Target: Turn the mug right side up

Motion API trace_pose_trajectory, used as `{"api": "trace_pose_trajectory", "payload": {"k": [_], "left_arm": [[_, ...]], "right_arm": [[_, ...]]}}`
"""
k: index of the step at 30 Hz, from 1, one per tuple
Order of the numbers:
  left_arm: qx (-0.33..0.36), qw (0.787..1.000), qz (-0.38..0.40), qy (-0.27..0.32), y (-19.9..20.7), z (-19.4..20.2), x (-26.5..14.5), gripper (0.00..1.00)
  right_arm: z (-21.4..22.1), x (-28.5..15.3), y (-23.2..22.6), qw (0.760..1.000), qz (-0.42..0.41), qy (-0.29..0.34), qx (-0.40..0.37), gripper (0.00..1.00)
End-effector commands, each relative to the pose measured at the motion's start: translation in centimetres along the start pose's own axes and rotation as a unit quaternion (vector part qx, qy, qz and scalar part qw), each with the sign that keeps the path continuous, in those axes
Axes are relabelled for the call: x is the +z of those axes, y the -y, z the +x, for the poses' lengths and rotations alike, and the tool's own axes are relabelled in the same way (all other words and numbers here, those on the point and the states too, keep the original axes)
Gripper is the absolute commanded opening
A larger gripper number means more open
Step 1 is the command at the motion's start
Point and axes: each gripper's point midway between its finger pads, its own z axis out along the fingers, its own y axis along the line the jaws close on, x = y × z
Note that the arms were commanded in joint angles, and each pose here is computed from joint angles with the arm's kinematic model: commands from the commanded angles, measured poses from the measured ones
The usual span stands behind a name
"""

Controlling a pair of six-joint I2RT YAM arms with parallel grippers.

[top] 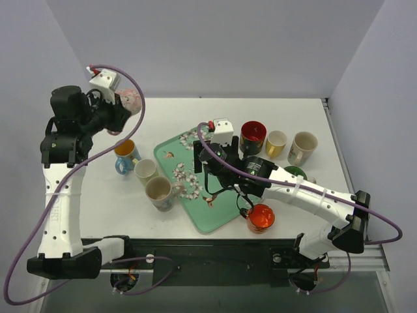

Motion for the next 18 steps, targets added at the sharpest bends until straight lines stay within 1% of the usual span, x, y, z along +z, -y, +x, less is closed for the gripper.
{"api": "trace_pose_trajectory", "payload": {"k": [1, 2, 3, 4, 5, 6, 7, 8, 9, 10, 11, 12, 13, 14, 15, 18], "left_arm": [[0.169, 0.935, -0.165, -0.265, -9.9, 9.4, -5.7, 0.0], [0.184, 0.922, -0.17, -0.293, -10.9, 10.5, -6.4, 0.0], [0.17, 0.909, -0.181, -0.334, -12.4, 13.1, -7.5, 0.0], [0.177, 0.901, -0.18, -0.353, -13.2, 14.2, -8.0, 0.0], [0.159, 0.887, -0.199, -0.386, -14.9, 16.4, -9.3, 0.0], [0.144, 0.88, -0.208, -0.403, -16.0, 17.7, -10.4, 0.0], [0.13, 0.875, -0.198, -0.422, -16.2, 19.5, -10.5, 0.0], [0.117, 0.872, -0.203, -0.429, -17.0, 20.4, -10.9, 0.0], [0.101, 0.872, -0.185, -0.442, -16.8, 22.5, -10.7, 0.0], [0.1, 0.874, -0.192, -0.435, -17.7, 23.0, -10.7, 0.0], [0.088, 0.872, -0.177, -0.448, -17.5, 25.2, -10.6, 0.0], [0.095, 0.872, -0.182, -0.443, -18.1, 25.5, -10.3, 0.0], [0.086, 0.867, -0.173, -0.459, -18.0, 27.3, -10.3, 0.0], [0.084, 0.867, -0.171, -0.46, -18.1, 27.9, -10.1, 0.0], [0.076, 0.871, -0.157, -0.46, -17.9, 28.9, -9.5, 0.0], [0.064, 0.885, -0.131, -0.441, -17.7, 30.2, -7.8, 0.0]], "right_arm": [[-0.3, -1.4, 3.6, 0.998, 0.057, 0.007, -0.027, 0.75], [-0.3, -1.5, 4.0, 0.998, 0.063, 0.009, -0.028, 0.75], [-0.1, -1.5, 4.3, 0.997, 0.067, 0.007, -0.03, 0.75], [0.2, -1.5, 4.7, 0.997, 0.069, 0.005, -0.031, 0.75], [0.6, -1.5, 5.1, 0.997, 0.074, 0.003, -0.034, 0.75], [0.6, -1.5, 5.4, 0.997, 0.076, 0.003, -0.031, 0.75], [1.2, -1.5, 5.7, 0.996, 0.079, -0.001, -0.036, 0.75], [1.2, -1.5, 5.9, 0.996, 0.081, -0.001, -0.035, 0.75], [1.5, -1.4, 6.1, 0.996, 0.084, -0.003, -0.037, 0.75], [1.5, -1.4, 6.3, 0.996, 0.086, -0.002, -0.035, 0.75], [1.7, -1.4, 6.5, 0.995, 0.09, -0.003, -0.037, 0.75], [1.6, -1.5, 6.6, 0.995, 0.091, -0.001, -0.035, 0.75], [1.7, -1.5, 6.7, 0.995, 0.092, -0.001, -0.036, 0.75], [1.6, -1.6, 6.8, 0.995, 0.093, 0.0, -0.035, 0.75], [1.5, -1.6, 7.0, 0.995, 0.095, 0.002, -0.035, 0.75], [1.2, -1.7, 7.4, 0.994, 0.104, 0.008, -0.036, 0.75]]}}
